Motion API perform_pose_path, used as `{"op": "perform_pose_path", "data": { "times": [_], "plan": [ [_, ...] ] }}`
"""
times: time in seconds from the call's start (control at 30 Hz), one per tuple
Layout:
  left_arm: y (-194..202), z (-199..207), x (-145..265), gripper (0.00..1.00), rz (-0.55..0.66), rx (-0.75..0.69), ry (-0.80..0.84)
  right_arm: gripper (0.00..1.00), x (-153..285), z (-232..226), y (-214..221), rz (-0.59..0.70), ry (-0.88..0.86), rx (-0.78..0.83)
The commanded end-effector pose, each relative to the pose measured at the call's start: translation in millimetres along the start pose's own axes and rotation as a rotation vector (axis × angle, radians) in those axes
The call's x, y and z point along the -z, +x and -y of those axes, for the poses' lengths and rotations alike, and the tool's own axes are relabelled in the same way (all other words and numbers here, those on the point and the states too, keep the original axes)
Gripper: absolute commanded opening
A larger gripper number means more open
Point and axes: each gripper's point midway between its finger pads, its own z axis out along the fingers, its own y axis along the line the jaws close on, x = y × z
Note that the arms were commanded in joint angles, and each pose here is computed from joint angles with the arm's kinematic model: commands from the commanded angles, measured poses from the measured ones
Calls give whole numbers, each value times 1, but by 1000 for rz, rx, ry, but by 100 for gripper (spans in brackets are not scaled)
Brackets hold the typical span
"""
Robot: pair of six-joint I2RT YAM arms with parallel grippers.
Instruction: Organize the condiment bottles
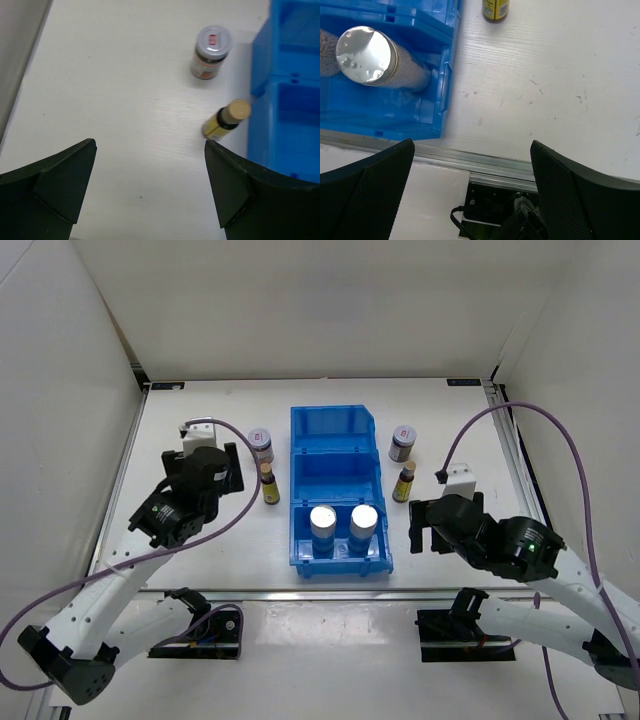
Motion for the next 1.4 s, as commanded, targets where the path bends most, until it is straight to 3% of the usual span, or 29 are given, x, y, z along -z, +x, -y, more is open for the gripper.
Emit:
{"op": "perform_pose_path", "data": {
  "times": [0.0,0.13,0.43,0.67,0.9,1.17,1.37],
  "plan": [
    [19,-18,-11,100,-52,-40,-33,100,3,5,-17,51,56,-18],
    [41,-20,-26,100,-91,-26,-34,100,-8,4,-24,47,122,12],
    [36,-26,-42,100,-96,0,-15,100,-22,4,-51,106,203,47],
    [37,-23,-45,100,-108,9,2,100,-50,15,-63,62,269,2],
    [40,-19,-47,100,-121,6,20,100,-80,20,-100,-9,225,-5],
    [41,-16,-46,100,-126,7,39,80,-136,9,-125,-75,112,-53],
    [39,-14,-46,100,-121,12,51,74,-169,18,-115,-148,114,-78]
  ]
}}
